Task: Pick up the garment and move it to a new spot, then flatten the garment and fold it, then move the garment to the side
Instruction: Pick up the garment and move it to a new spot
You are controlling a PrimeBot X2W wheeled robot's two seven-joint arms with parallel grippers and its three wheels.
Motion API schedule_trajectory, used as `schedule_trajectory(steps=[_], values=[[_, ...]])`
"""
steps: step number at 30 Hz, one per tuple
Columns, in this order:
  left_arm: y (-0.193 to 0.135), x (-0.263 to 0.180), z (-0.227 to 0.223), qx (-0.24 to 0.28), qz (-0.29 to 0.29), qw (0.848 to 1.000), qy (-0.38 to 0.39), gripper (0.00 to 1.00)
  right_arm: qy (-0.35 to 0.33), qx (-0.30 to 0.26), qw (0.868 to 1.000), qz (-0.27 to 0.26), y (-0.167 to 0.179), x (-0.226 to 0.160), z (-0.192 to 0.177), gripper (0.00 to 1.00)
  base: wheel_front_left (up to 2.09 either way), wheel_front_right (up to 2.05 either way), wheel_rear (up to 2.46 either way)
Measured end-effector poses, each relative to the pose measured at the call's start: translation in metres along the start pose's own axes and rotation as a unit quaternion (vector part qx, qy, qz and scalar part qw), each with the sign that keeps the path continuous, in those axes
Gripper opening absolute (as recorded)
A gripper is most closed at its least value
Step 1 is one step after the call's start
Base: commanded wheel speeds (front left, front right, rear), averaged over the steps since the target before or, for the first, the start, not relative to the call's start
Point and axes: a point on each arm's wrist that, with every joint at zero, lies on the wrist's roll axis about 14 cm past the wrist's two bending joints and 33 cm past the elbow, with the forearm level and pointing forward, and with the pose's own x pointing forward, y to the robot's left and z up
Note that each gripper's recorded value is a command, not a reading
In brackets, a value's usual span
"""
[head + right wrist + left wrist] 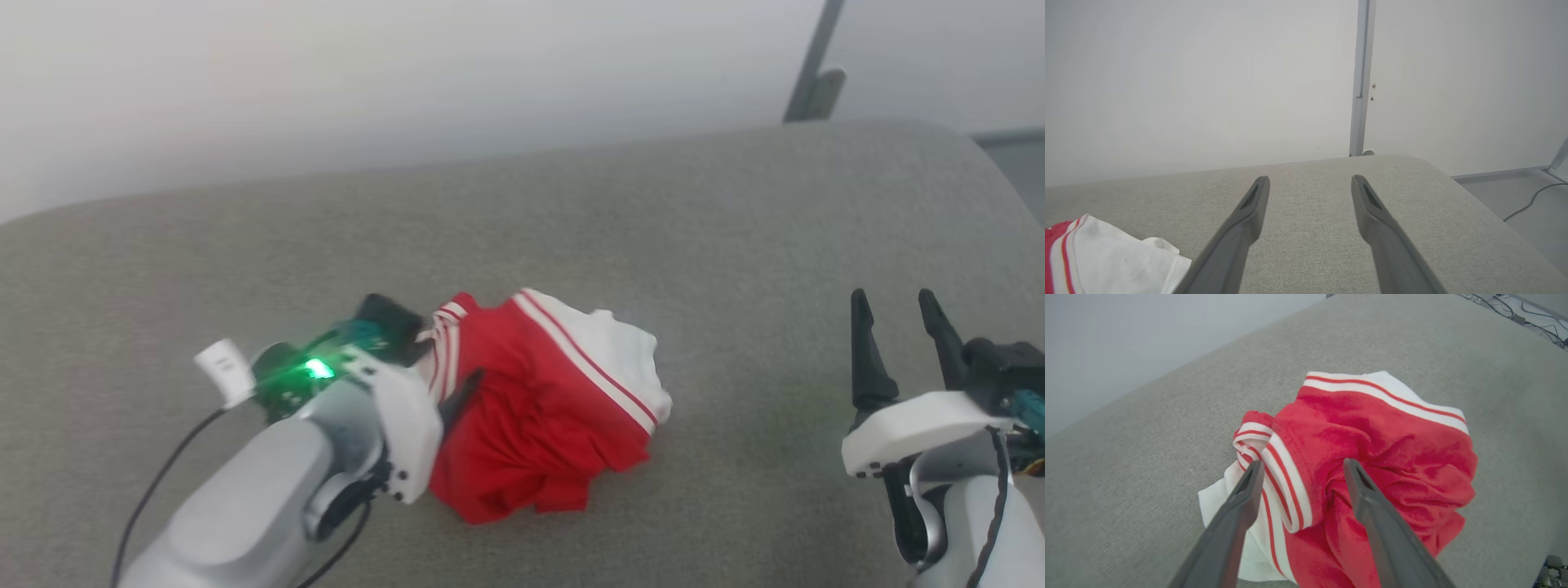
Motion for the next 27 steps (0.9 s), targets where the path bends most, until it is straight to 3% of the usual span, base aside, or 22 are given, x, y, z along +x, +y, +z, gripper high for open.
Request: schedule_trajectory(steps=[11,18,27], values=[[0.065,-0.09,0.009,-0.033,0.132,0.982,-0.127,1.0,-0.011,-0.001,0.999,0.037,0.024,-0.004,0.01,1.0,0.0,0.0,0.0],[0.104,-0.145,-0.002,-0.067,0.224,0.954,-0.187,1.0,-0.01,-0.003,0.999,0.045,0.029,-0.008,0.009,1.0,0.0,0.0,0.0],[0.128,-0.2,-0.02,-0.08,0.307,0.919,-0.233,1.0,-0.011,-0.006,0.999,0.051,0.032,-0.015,0.007,1.0,0.0,0.0,0.0]])
